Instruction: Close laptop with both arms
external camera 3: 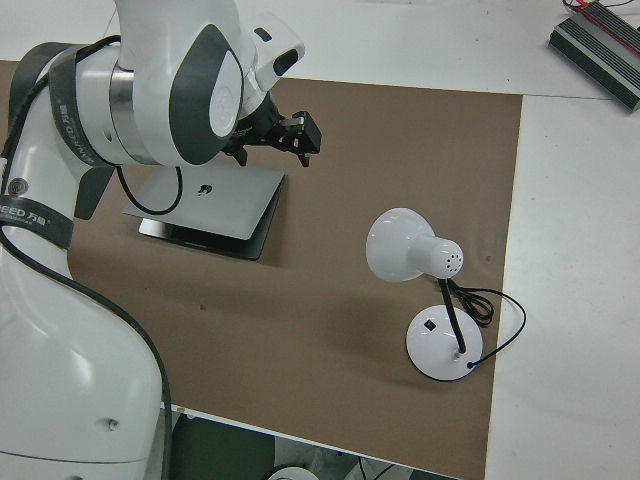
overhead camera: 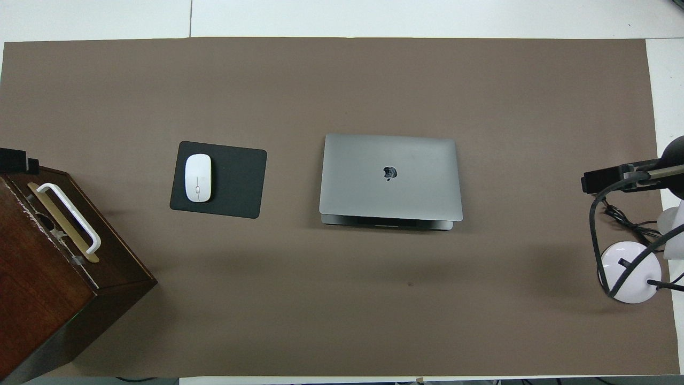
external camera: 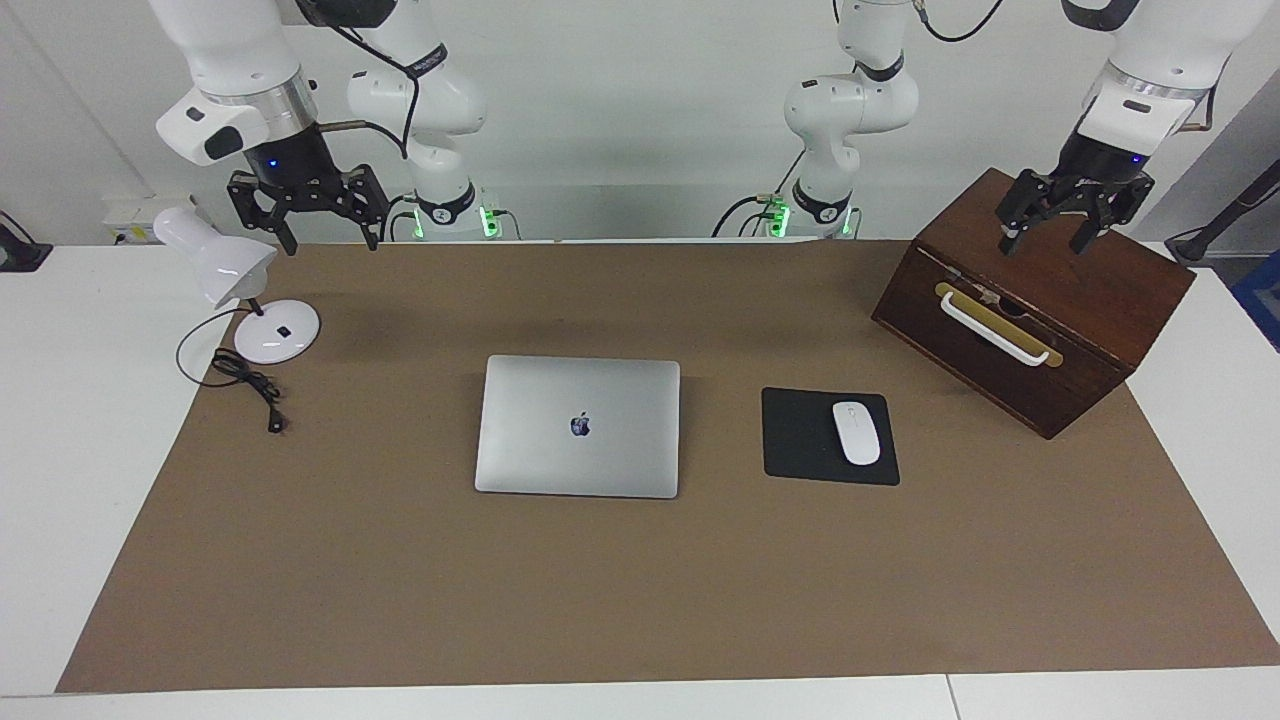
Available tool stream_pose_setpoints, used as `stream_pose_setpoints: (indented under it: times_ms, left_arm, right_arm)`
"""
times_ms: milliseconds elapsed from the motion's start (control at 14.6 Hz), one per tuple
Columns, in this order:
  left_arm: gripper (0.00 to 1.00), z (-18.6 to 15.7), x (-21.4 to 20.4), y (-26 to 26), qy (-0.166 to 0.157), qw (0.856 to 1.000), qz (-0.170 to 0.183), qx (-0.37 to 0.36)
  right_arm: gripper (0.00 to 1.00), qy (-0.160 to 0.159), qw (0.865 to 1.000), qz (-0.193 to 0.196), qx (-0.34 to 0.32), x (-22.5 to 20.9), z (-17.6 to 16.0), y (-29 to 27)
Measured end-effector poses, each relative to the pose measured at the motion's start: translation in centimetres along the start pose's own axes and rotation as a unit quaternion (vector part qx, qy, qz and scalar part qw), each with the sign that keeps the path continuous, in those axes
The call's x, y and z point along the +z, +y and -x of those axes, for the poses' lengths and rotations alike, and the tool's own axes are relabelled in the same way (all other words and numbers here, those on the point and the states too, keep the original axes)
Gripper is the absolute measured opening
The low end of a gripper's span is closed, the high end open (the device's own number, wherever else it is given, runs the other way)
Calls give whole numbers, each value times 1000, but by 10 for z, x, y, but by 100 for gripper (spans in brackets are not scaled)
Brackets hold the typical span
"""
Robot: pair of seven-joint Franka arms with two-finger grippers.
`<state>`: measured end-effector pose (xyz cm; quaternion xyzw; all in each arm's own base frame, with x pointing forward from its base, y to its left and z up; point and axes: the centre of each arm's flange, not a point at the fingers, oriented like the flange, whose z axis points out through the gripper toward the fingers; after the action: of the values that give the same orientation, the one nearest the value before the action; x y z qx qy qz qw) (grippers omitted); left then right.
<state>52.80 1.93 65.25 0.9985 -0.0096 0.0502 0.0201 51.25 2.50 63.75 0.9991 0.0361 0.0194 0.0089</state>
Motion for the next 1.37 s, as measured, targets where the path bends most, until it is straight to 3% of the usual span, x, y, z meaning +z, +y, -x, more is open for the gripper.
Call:
stream_pose_setpoints:
  times_ms: [275, 549, 961, 1373]
  left_arm:
    - [100, -15, 6, 0, -34, 999, 2, 1]
    - [100, -28, 19, -1, -48, 999, 2, 1]
    - [100, -21, 38, 6, -76, 997, 4, 5]
    - [100, -15, 42, 15, -83, 997, 5, 10]
  right_arm:
    - [100, 0, 1000, 0, -1, 0, 0, -1]
    - [100, 0, 1000, 0, -6, 0, 0, -5]
    - [100, 0, 1000, 0, -7, 0, 0, -5]
    - [100, -4, 1000, 0, -7, 4, 0, -5]
